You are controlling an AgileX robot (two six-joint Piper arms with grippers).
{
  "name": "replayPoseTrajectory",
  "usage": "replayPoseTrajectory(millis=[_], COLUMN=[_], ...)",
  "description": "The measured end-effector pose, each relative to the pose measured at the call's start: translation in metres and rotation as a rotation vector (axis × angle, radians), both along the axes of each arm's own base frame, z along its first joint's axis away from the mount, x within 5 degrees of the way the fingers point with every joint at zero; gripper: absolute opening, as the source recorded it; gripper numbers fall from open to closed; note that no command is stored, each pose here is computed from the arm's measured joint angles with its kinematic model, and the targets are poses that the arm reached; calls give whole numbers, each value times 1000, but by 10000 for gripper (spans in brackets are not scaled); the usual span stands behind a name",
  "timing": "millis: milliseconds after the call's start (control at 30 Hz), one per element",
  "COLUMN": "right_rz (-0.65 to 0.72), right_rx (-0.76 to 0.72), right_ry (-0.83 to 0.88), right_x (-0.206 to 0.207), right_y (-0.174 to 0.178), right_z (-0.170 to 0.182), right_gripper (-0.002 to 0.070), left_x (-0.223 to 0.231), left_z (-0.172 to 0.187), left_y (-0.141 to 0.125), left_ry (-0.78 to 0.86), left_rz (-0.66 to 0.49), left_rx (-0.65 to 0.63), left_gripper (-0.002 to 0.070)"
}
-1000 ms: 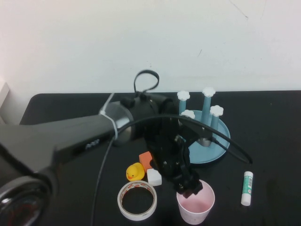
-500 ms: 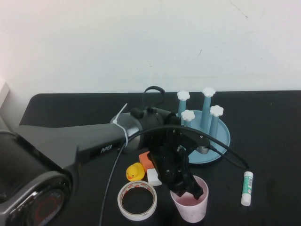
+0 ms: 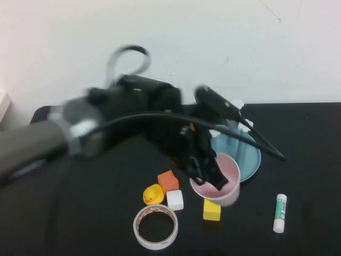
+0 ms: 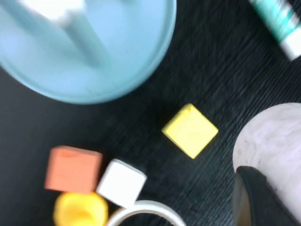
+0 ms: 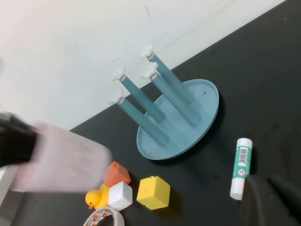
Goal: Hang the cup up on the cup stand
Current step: Pick up the cup from the table, then adjust the cup with two arms
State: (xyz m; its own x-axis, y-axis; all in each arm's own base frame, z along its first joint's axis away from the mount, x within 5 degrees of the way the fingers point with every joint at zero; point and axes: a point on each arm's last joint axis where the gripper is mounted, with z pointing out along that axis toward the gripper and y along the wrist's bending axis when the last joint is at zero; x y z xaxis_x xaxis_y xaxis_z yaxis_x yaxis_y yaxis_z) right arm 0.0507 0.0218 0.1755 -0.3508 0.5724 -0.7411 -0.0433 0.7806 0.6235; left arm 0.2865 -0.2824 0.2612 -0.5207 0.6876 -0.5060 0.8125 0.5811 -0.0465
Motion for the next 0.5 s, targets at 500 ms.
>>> replayPoseTrajectory(millis=[500], right_rz=[106], right_rx=[-13], right_ry=[-32], right_x=[-2], right_y=[9], right_z=[2], right_gripper=[10], left_x=[-101], left_z=[33], left_y=[110], left_ry=[-538], left_rz=[122], left_rx=[-396], left_gripper=[10])
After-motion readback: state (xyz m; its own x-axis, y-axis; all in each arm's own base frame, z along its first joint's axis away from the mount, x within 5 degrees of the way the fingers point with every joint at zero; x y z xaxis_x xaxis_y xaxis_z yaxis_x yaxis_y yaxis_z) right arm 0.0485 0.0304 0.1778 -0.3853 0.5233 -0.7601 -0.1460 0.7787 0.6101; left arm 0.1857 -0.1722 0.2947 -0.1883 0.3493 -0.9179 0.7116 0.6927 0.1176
